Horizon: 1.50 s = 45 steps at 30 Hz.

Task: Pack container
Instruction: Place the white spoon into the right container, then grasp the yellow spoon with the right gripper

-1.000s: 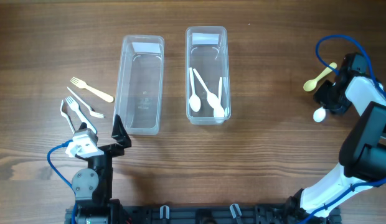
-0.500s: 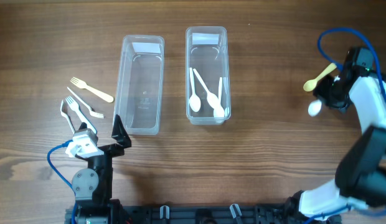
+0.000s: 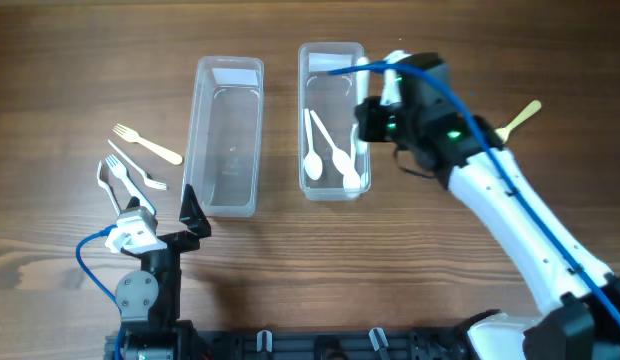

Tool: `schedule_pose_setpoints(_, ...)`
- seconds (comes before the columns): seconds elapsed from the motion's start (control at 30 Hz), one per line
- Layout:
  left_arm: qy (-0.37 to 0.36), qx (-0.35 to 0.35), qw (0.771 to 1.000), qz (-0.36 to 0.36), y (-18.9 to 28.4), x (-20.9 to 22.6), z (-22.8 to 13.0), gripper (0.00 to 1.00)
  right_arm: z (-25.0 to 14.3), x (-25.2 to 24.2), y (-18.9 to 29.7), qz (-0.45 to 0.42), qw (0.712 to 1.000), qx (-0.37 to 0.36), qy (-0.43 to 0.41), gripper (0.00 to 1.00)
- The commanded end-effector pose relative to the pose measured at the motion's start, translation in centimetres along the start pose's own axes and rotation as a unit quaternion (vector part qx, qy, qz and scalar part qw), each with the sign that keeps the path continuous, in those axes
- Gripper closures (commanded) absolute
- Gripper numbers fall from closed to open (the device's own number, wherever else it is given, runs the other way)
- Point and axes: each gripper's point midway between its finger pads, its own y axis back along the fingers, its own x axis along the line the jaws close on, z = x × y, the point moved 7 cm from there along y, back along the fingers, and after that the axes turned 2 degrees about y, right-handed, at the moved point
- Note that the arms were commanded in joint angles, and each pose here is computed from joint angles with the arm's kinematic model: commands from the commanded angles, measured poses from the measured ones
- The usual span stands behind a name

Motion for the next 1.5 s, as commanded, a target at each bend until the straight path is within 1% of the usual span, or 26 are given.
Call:
schedule_pose_setpoints(0.0,-0.01,-0.001,1.0,-0.001,0.0,0.0,-0.1,0.0,-0.6,0.1,-2.5,-0.032,0.999,0.01,-0.015,0.96)
schedule_pose_setpoints(0.07,-0.01,-0.001,1.0,-0.001,0.0,0.0,-0.1,0.0,-1.3,0.2,-4.1,-0.025,0.999,0.028,-0.014,0.96)
schedule_pose_setpoints(0.1,-0.01,-0.001,1.0,-0.001,0.0,0.0,-0.1,0.0,-1.5,0.1,-4.7,-0.02,0.999,0.037,-0.014,0.86)
schedule_pose_setpoints(0.13,-0.01,-0.001,1.0,-0.001,0.0,0.0,-0.1,0.0,-1.8,0.2,-5.3,-0.013,0.999,0.045,-0.014,0.82)
schedule_pose_setpoints(0.17,-0.01,-0.001,1.0,-0.001,0.0,0.0,-0.1,0.0,-1.9,0.3,-5.6,-0.007,0.999,0.048,-0.01,0.69)
schedule_pose_setpoints(0.2,-0.01,-0.002,1.0,-0.001,0.0,0.0,-0.1,0.0,-1.7,0.3,-5.6,-0.005,0.999,0.043,0.001,0.5)
schedule_pose_setpoints(0.23,-0.01,-0.001,1.0,-0.001,0.0,0.0,-0.1,0.0,-1.3,0.6,-5.3,0.0,0.999,0.033,0.01,0.37)
schedule_pose_setpoints(0.27,-0.01,-0.001,1.0,-0.001,0.0,0.0,-0.1,0.0,-0.6,0.9,-4.7,0.006,1.0,0.018,0.015,0.27)
schedule_pose_setpoints(0.33,-0.01,-0.002,1.0,-0.001,0.0,0.0,-0.1,0.0,0.9,1.2,-2.9,0.003,1.0,-0.014,0.016,0.27)
schedule_pose_setpoints(0.37,-0.01,-0.002,1.0,-0.001,0.0,0.0,-0.1,0.0,2.0,1.1,-1.3,-0.012,0.999,-0.041,0.011,0.27)
schedule_pose_setpoints(0.43,-0.01,-0.001,1.0,-0.001,0.0,0.0,-0.1,0.0,3.7,-0.1,2.0,-0.071,0.993,-0.088,-0.029,0.27)
schedule_pose_setpoints(0.5,-0.01,-0.001,1.0,-0.001,0.0,0.0,-0.1,0.0,4.7,-2.9,5.8,-0.158,0.974,-0.136,-0.091,0.29)
schedule_pose_setpoints(0.53,-0.01,-0.001,1.0,-0.001,0.0,0.0,-0.1,0.0,4.7,-4.6,7.5,-0.202,0.959,-0.156,-0.127,0.32)
schedule_pose_setpoints(0.6,-0.01,-0.001,1.0,-0.001,0.0,0.0,-0.1,0.0,4.6,-7.3,9.5,-0.258,0.934,-0.175,-0.175,0.35)
schedule_pose_setpoints(0.7,-0.01,-0.001,1.0,-0.001,0.0,0.0,-0.1,0.0,4.5,-12.7,11.1,-0.314,0.896,-0.182,-0.256,0.36)
schedule_pose_setpoints(0.77,-0.01,-0.001,1.0,-0.001,0.0,0.0,-0.1,0.0,4.5,-15.8,11.1,-0.32,0.883,-0.173,-0.297,0.36)
schedule_pose_setpoints(0.8,-0.01,-0.001,1.0,-0.001,0.0,0.0,-0.1,0.0,4.4,-17.2,11.0,-0.323,0.877,-0.166,-0.313,0.32)
schedule_pose_setpoints(0.87,-0.01,-0.002,1.0,-0.001,0.0,0.0,-0.1,0.0,4.0,-20.7,10.3,-0.333,0.858,-0.156,-0.358,0.29)
schedule_pose_setpoints(0.97,-0.01,-0.001,1.0,-0.001,0.0,0.0,-0.1,0.0,3.8,-23.4,8.2,-0.334,0.852,-0.138,-0.379,0.25)
schedule_pose_setpoints(1.07,-0.01,-0.002,1.0,-0.001,0.0,0.0,-0.1,0.0,3.1,-25.4,5.5,-0.351,0.846,-0.114,-0.385,0.26)
schedule_pose_setpoints(1.13,-0.01,-0.001,1.0,-0.001,0.0,0.0,-0.1,0.0,2.3,-26.4,4.0,-0.368,0.83,-0.105,-0.406,0.29)
schedule_pose_setpoints(1.23,-0.01,-0.002,1.0,-0.001,0.0,0.0,-0.1,0.0,1.7,-27.8,2.0,-0.374,0.827,-0.09,-0.41,0.3)
schedule_pose_setpoints(1.47,-0.01,-0.002,1.0,-0.001,0.0,0.0,-0.1,0.0,-0.4,-31.3,-0.1,-0.393,0.806,-0.063,-0.439,0.3)
